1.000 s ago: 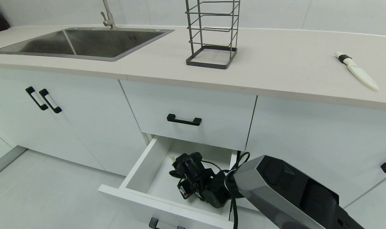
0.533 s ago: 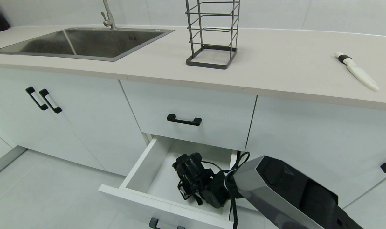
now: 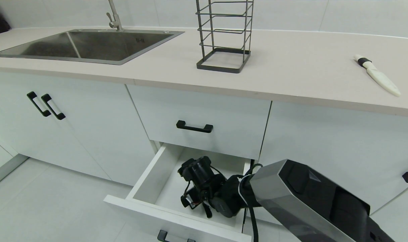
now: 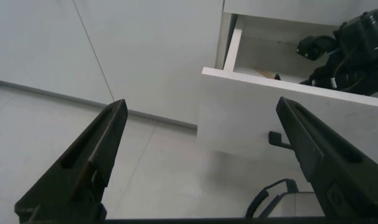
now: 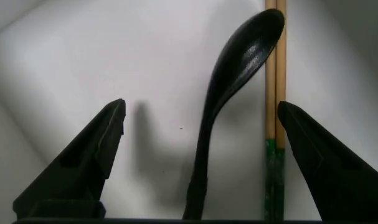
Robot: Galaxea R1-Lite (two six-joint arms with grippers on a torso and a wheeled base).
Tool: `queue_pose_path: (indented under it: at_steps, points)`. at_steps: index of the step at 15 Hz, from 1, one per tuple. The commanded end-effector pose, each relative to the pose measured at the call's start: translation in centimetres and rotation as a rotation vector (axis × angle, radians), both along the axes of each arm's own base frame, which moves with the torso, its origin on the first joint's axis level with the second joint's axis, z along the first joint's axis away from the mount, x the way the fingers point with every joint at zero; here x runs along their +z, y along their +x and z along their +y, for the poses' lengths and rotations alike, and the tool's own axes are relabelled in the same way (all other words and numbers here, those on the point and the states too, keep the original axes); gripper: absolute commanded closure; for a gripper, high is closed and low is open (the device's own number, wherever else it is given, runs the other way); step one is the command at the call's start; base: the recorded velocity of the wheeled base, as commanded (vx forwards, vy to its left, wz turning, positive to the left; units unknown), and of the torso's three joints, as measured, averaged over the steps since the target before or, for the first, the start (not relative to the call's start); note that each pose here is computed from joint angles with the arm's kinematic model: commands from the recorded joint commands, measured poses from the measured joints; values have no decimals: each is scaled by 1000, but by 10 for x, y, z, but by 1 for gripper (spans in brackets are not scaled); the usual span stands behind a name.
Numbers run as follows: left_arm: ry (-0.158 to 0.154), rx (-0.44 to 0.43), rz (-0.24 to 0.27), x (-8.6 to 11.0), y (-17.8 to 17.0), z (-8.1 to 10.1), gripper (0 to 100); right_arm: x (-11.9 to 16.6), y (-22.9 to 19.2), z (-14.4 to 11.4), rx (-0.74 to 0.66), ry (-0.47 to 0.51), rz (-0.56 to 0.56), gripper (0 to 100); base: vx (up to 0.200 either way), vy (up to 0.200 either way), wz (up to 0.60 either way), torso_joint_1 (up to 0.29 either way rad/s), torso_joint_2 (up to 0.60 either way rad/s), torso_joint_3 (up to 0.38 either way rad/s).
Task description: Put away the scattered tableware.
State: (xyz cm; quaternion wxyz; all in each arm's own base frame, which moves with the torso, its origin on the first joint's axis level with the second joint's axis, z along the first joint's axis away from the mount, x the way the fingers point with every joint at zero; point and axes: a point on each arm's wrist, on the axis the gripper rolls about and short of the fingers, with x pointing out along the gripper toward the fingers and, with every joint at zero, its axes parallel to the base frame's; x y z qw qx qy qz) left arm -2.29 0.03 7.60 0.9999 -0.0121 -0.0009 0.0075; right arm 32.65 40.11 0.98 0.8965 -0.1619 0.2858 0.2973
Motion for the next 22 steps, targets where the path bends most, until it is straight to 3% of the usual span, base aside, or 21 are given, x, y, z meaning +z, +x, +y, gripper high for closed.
queue_pose_path:
  at_steps: [1, 11, 22]
  points:
    - [0, 0, -1, 0, 0, 0, 0, 34, -8, 3, 16, 52, -41, 0, 0, 0, 0, 0, 0, 0]
    - [0, 0, -1, 0, 0, 0, 0, 106, -44, -5, 100, 165, -163, 0, 0, 0, 0, 0, 0, 0]
    - [0, 0, -1, 0, 0, 0, 0, 105, -135, -50, 345, 258, -180, 0, 0, 0, 0, 0, 0, 0]
